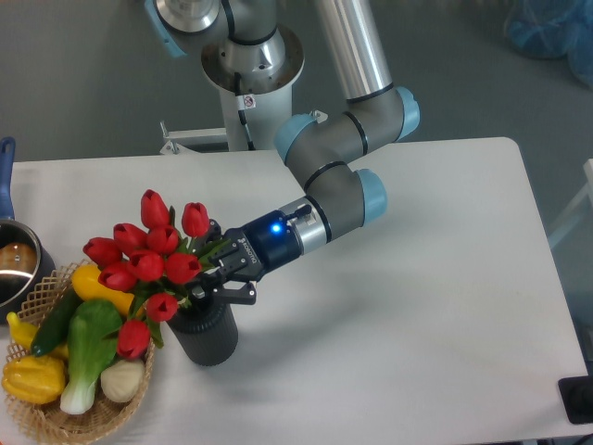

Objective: Insert the flowers into the vase
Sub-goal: 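Push the tulips further down into the vase with the gripper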

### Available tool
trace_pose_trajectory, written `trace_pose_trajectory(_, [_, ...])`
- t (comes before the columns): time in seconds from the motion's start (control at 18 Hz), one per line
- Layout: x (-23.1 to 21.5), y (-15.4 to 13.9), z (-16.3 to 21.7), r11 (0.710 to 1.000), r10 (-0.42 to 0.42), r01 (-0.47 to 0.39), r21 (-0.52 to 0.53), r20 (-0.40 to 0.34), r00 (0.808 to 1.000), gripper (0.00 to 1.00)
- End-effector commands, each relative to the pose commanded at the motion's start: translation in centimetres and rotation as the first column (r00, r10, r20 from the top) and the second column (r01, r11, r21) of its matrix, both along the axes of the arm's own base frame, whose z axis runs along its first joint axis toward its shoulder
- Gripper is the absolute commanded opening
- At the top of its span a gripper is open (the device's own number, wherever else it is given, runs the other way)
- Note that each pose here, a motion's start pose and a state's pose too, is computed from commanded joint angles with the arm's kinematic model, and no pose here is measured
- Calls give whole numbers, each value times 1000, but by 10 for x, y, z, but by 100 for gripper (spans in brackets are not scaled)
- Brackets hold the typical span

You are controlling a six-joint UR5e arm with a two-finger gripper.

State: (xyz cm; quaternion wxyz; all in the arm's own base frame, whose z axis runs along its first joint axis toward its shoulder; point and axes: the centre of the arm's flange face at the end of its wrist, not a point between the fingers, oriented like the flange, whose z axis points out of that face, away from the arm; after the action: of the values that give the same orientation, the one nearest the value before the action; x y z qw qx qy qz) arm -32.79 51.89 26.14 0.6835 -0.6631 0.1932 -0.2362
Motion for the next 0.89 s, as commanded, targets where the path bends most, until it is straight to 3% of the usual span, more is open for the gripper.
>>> trace_pose_trajectory(0.89, [-11, -7, -20, 1000, 24, -24, 12, -25, 999, 25])
